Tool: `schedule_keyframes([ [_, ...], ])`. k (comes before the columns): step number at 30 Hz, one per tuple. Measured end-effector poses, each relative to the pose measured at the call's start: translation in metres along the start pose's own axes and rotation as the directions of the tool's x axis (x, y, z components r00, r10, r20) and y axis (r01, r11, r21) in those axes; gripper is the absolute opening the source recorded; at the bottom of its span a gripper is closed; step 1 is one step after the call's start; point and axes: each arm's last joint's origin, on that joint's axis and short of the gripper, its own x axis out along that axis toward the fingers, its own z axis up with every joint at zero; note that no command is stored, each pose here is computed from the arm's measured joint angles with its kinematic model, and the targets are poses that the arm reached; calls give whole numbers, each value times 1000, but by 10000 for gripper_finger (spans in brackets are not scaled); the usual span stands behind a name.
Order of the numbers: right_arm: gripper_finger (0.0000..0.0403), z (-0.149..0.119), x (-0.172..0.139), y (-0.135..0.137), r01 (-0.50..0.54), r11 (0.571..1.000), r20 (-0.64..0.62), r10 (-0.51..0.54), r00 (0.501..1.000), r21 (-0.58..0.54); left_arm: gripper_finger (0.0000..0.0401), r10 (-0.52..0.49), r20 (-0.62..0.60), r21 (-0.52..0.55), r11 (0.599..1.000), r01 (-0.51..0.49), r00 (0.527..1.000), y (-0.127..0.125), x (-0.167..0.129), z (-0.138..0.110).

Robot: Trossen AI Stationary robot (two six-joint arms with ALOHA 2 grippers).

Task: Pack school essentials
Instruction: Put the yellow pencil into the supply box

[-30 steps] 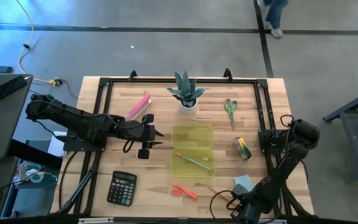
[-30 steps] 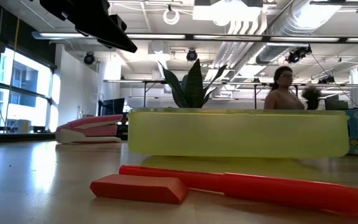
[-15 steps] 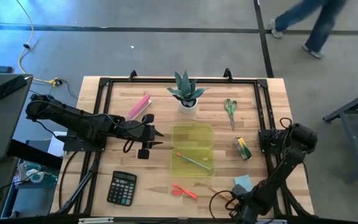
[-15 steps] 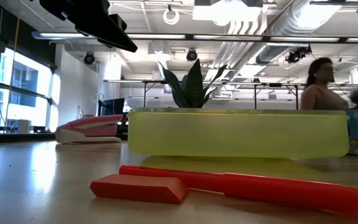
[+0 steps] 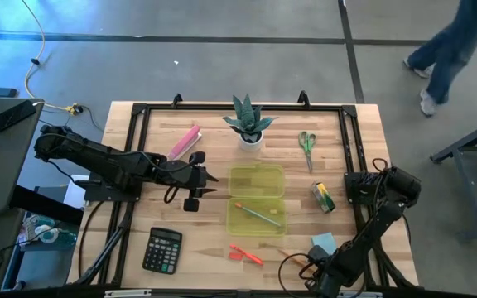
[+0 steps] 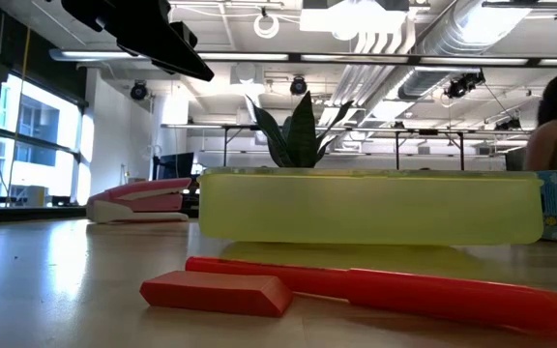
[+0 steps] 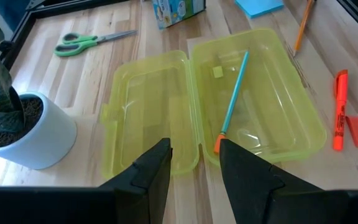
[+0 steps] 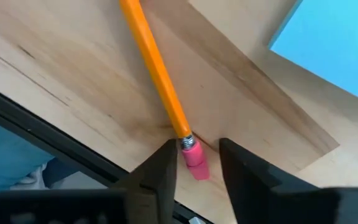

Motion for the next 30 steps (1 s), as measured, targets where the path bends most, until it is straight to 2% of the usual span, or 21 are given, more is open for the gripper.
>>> schedule_keyframes([
  [7,29,0,1,-2,24,1000,-12,-24,1000,-6,126,0,0,0,1000,0,1000,0,0,0],
  [10,9,0,1,-2,22,999,-19,-23,1000,-41,126,0,0,0,1000,0,1000,0,0,0],
  [17,15,-3,-5,4,21,993,-22,-24,999,-114,126,0,0,0,1000,0,1000,0,0,0],
  [20,11,-8,-11,14,-18,987,-27,14,1000,-159,126,0,0,0,1000,0,1000,0,0,0],
  [28,6,-14,-35,34,-116,970,79,136,988,-214,126,0,-1,-7,1000,0,1000,0,0,0],
  [30,6,-14,-40,37,-124,958,138,164,977,-259,126,0,-1,-8,1000,0,1000,0,0,0],
])
